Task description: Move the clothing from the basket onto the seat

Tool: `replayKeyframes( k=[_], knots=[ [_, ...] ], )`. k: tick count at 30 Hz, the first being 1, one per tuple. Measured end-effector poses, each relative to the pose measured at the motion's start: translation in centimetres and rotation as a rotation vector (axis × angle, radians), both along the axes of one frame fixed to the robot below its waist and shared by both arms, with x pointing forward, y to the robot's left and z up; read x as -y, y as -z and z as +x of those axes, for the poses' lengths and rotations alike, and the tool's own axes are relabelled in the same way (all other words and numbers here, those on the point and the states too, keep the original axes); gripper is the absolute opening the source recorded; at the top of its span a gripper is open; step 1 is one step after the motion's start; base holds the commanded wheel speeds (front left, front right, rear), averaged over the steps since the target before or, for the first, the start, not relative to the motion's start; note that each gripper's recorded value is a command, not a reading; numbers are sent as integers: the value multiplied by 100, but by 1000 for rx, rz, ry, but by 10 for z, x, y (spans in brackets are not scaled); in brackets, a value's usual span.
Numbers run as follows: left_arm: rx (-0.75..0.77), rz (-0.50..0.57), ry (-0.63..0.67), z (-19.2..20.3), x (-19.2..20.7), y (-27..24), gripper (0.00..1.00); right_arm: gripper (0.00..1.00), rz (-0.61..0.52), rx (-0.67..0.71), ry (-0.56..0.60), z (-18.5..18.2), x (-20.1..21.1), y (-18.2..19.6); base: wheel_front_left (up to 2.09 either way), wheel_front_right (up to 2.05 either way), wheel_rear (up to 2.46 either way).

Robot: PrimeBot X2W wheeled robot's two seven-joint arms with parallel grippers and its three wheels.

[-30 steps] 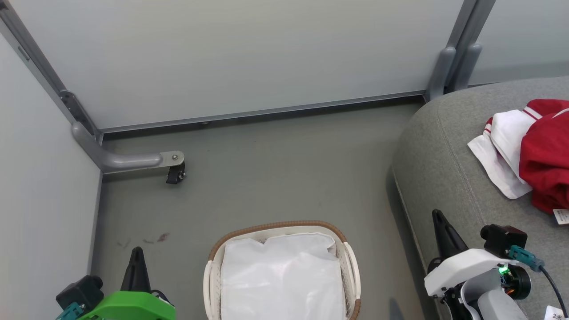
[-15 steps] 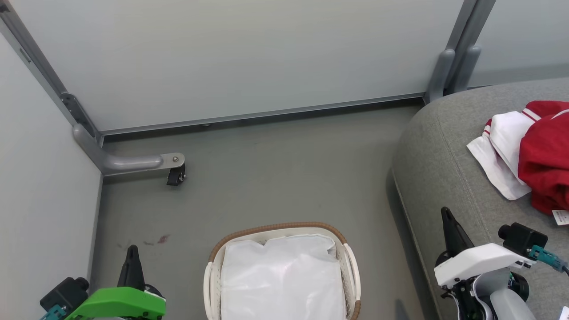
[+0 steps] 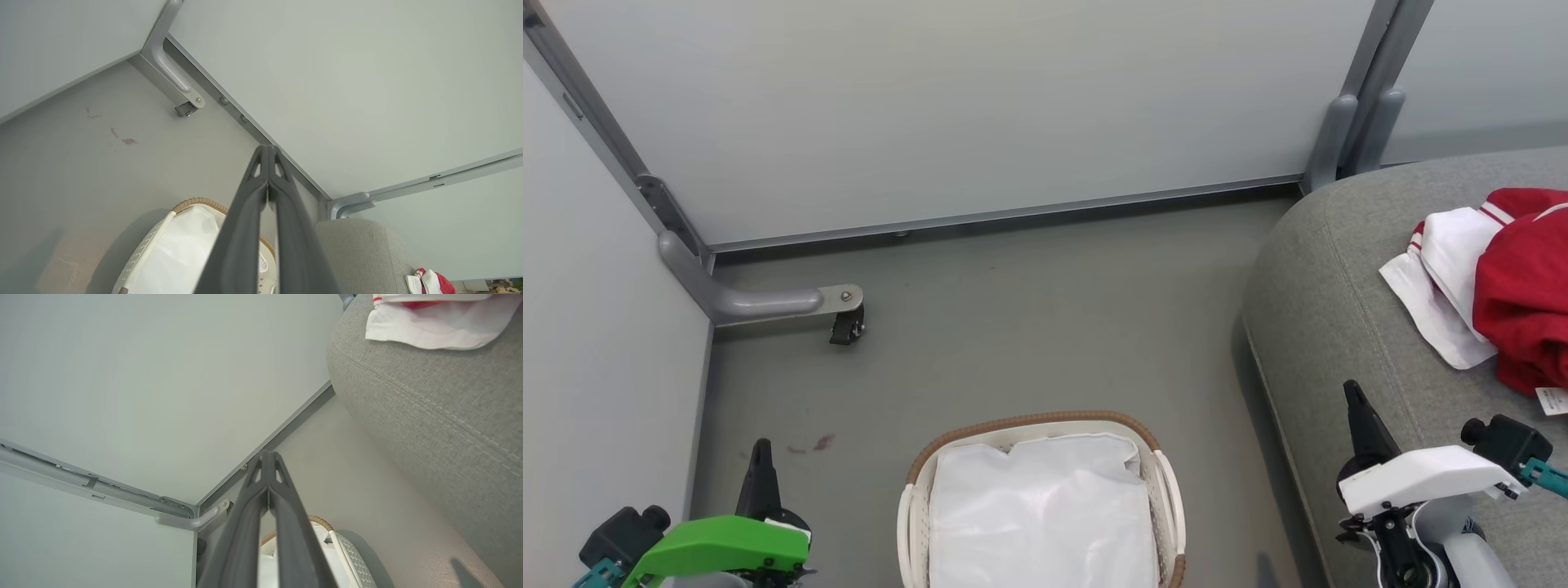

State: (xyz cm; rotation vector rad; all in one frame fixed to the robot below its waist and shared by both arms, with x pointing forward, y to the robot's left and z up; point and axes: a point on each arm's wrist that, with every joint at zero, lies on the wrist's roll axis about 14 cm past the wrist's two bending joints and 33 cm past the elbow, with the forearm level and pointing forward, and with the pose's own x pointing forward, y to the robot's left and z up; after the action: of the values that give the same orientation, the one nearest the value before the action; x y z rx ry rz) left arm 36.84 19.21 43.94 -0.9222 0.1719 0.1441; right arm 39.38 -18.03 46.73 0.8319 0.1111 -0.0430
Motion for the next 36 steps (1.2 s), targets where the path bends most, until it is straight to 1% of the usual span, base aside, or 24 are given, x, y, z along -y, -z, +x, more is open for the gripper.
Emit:
replayKeyframes(
  k=[17,36],
  knots=[
    [35,-177,-25,5,-3,-12,0,0,202,13,32,0,6,-8,0,0,0],
    [83,-344,-33,11,-3,-27,0,0,391,36,48,0,11,-18,0,0,0]
  ],
)
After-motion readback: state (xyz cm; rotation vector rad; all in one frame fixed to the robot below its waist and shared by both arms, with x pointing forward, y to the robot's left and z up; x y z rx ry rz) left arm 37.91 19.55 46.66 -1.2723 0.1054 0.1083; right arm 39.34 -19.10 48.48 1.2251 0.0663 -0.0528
